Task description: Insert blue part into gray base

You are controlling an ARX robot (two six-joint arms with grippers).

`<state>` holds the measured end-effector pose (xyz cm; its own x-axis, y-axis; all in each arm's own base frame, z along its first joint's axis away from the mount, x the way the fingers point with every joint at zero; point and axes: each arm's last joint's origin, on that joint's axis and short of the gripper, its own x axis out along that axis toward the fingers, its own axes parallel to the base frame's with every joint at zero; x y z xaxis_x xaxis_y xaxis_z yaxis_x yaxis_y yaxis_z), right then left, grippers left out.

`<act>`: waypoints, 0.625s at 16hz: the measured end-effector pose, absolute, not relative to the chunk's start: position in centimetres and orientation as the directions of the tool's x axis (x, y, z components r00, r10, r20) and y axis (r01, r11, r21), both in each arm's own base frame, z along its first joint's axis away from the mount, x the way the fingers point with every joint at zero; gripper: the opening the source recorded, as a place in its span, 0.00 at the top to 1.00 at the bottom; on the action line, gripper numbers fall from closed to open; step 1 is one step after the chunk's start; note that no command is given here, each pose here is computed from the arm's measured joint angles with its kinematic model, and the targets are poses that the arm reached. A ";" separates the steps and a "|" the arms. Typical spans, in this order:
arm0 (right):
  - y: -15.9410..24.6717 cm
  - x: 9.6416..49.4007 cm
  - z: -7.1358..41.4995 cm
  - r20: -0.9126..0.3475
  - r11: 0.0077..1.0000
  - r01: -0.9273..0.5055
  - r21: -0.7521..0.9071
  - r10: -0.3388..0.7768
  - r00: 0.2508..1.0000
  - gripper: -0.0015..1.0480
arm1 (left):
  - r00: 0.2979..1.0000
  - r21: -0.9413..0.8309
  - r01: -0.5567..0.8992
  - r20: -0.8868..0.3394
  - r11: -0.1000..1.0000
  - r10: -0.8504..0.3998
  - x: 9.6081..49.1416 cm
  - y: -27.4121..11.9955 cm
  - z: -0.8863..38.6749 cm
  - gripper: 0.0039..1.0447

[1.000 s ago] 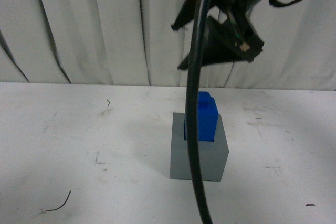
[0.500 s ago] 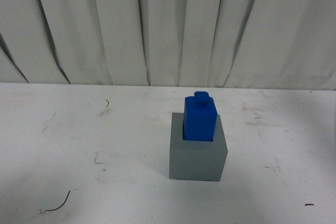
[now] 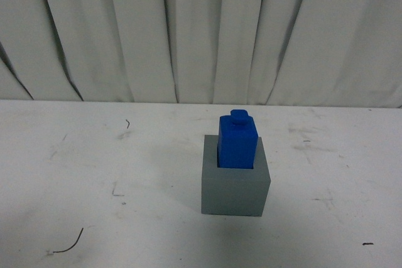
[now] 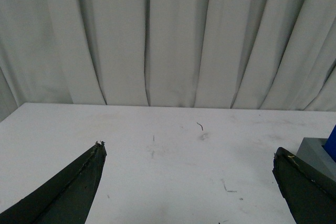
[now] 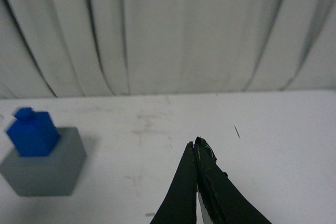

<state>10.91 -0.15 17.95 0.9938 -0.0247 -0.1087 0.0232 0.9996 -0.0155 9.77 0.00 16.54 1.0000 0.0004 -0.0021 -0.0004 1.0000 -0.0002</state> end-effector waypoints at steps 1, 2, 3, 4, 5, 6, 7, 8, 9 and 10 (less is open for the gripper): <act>-0.1 10.1 18.5 -0.031 1.000 0.010 -0.013 -0.010 0.999 0.98 | 1.000 0.000 0.000 -0.003 1.000 0.000 9.8 0.0 16.5 0.06; 0.0 9.7 18.9 0.020 1.000 -0.001 -0.013 0.001 1.000 0.98 | 1.000 0.000 0.000 -0.002 1.000 0.000 9.8 0.0 16.5 0.06; 0.0 9.7 18.6 0.011 1.000 0.001 -0.012 0.000 1.000 0.98 | 1.000 0.000 0.000 -0.003 1.000 0.000 9.8 0.0 16.5 0.06; 0.0 9.8 17.9 -0.008 1.000 0.000 -0.011 0.000 1.000 0.98 | 1.000 0.000 0.000 -0.003 1.000 0.000 9.8 0.0 16.5 0.06; 0.0 9.8 17.7 -0.011 1.000 0.000 -0.011 0.000 1.000 0.98 | 1.000 0.000 0.000 -0.003 1.000 0.000 9.8 0.0 16.5 0.06; 0.0 9.8 17.7 -0.003 1.000 0.000 -0.011 0.000 1.000 0.98 | 1.000 0.000 0.000 -0.003 1.000 0.000 9.8 0.0 16.5 0.06; 0.0 9.7 17.7 0.002 1.000 0.000 -0.011 0.000 1.000 0.98 | 1.000 0.000 0.000 -0.003 1.000 0.000 9.8 0.0 16.5 0.06; 0.0 9.7 17.5 0.014 1.000 0.001 -0.011 0.000 1.000 0.98 | 1.000 0.000 0.000 -0.003 1.000 0.000 9.8 0.0 16.5 0.06; 0.0 9.7 16.6 -0.001 1.000 -0.002 -0.010 0.002 1.000 0.98 | 1.000 0.000 0.000 -0.003 1.000 0.000 9.8 0.0 16.5 0.06; 0.0 9.8 16.6 -0.004 1.000 0.002 -0.010 -0.002 1.000 0.98 | 1.000 0.000 0.001 -0.003 1.000 -0.001 9.8 0.0 16.5 0.06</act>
<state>9.75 -0.01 16.62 1.0000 -0.0023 -0.0040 0.0022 0.9999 -0.0101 9.77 0.00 16.53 1.0000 -0.0011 -0.0029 0.0011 1.0000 0.0002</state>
